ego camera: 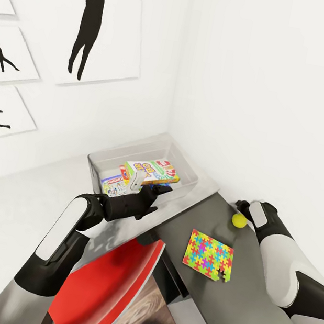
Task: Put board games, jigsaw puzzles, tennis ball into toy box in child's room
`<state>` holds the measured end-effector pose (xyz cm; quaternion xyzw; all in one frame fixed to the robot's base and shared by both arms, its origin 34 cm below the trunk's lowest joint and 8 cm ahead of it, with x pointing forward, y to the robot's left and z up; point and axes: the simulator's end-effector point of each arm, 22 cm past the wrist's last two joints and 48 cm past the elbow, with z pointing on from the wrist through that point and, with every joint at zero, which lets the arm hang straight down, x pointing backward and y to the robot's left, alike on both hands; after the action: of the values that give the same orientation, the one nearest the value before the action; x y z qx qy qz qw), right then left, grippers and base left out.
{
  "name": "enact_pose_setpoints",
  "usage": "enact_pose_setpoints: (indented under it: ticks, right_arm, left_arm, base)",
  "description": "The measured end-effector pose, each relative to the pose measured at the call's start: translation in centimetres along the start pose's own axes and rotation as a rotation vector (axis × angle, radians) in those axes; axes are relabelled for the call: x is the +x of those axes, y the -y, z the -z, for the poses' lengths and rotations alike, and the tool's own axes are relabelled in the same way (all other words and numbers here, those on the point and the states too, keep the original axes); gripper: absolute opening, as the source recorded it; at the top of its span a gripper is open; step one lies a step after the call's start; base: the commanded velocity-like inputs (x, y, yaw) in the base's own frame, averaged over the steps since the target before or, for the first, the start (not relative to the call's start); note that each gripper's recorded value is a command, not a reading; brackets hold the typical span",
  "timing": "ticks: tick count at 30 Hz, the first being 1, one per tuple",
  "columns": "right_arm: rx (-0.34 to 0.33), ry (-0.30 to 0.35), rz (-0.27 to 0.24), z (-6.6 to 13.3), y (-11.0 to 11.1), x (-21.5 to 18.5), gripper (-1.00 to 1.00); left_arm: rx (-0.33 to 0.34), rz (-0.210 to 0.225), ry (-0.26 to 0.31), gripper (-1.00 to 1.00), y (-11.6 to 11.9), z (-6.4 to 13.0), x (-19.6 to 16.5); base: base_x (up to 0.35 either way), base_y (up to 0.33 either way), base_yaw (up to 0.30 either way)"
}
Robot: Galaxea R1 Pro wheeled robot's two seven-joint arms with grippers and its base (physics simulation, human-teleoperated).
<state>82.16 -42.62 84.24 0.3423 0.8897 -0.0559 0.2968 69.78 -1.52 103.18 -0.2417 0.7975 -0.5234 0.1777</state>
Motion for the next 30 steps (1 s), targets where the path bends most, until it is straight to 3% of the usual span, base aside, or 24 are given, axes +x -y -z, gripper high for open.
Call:
enact_pose_setpoints:
  ticks: [30]
  right_arm:
    - [0.023, -0.018, 0.012, -2.1, 0.8, 1.8, 1.0]
  left_arm:
    - [-0.017, 0.022, -0.024, 1.0, -2.1, -1.0, 0.2]
  base:
    - [0.0, 0.0, 0.0]
